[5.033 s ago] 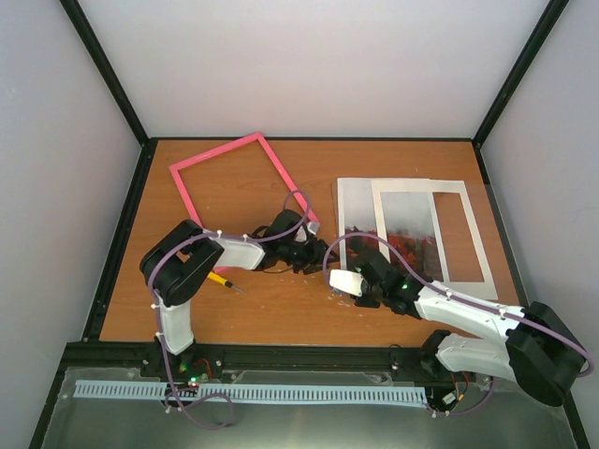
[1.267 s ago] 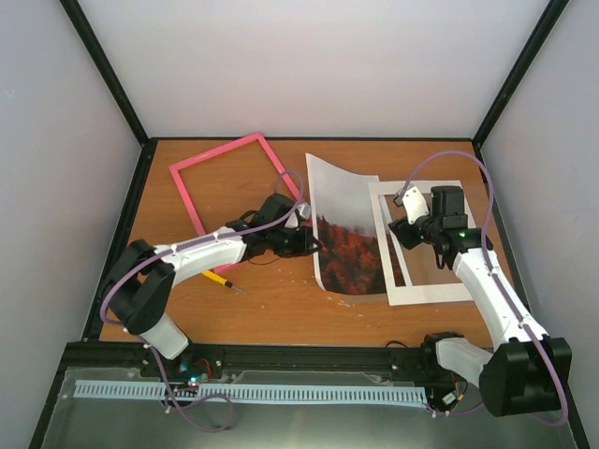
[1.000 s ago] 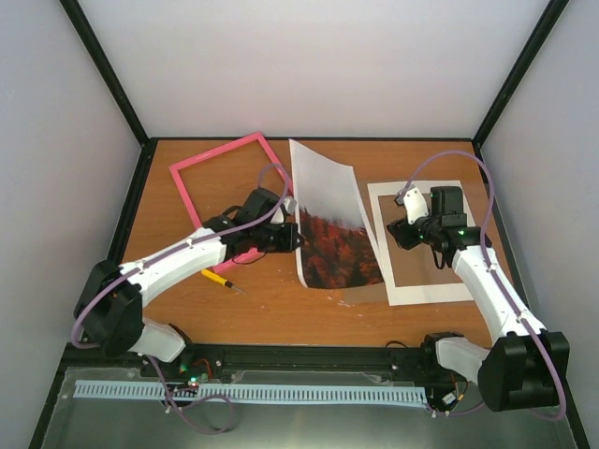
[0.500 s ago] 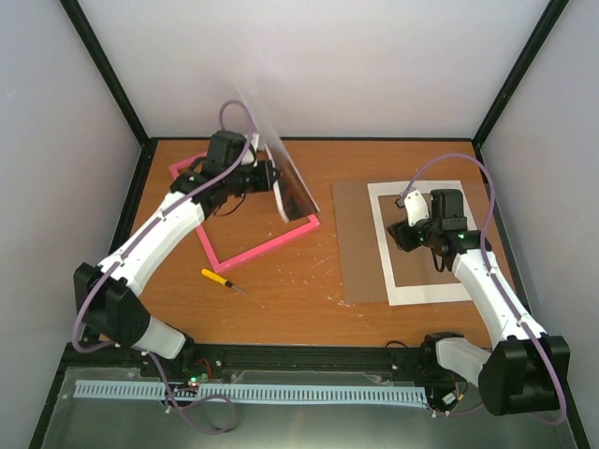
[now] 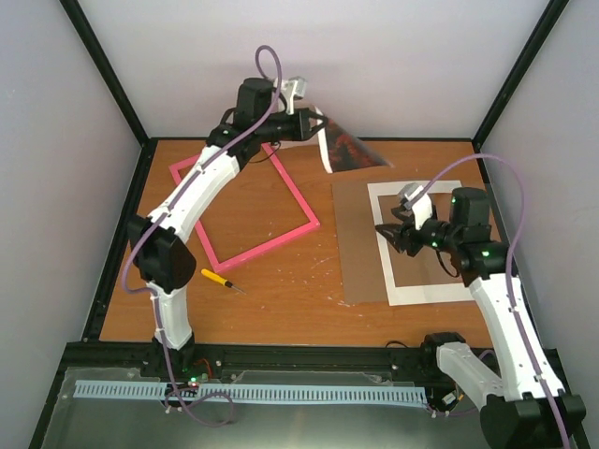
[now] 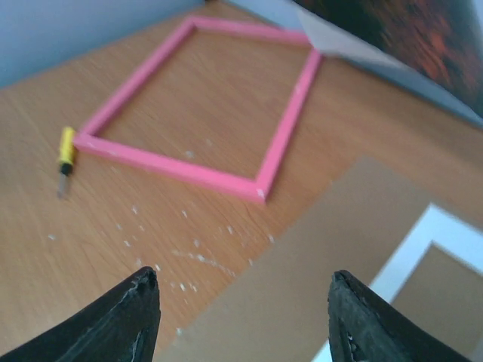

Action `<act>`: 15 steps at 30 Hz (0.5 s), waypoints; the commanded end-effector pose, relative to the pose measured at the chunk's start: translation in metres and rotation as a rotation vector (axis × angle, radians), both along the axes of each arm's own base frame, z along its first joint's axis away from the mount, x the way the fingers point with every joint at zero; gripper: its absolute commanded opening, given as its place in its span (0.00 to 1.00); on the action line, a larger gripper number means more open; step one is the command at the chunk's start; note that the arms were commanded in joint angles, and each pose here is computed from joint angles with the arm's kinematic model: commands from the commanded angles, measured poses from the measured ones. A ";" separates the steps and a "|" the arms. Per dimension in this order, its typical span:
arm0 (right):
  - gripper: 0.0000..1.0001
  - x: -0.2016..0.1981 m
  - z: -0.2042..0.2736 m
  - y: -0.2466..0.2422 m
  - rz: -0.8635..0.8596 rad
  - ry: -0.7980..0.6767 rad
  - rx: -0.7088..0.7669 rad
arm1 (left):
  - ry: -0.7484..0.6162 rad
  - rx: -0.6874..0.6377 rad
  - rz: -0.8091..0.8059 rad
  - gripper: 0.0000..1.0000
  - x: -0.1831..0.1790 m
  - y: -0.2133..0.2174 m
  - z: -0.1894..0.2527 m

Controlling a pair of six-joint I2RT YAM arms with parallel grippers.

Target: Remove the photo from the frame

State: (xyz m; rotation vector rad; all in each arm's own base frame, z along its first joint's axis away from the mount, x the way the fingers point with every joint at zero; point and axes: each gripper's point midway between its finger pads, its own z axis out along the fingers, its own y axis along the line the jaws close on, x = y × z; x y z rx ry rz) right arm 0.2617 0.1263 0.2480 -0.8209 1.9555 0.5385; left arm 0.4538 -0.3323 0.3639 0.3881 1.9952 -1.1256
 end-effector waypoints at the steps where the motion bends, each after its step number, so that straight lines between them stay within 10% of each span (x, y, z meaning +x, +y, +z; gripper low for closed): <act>1: 0.60 -0.031 0.071 0.020 0.164 -0.089 0.107 | -0.162 -0.122 -0.204 0.01 -0.035 -0.042 0.074; 9: 0.60 -0.060 0.129 0.035 0.287 -0.105 0.215 | -0.047 -0.216 -0.333 0.01 -0.079 -0.065 0.048; 15: 0.60 -0.045 0.101 0.033 0.251 -0.072 0.209 | 0.303 -0.367 -0.284 0.01 -0.108 -0.049 -0.070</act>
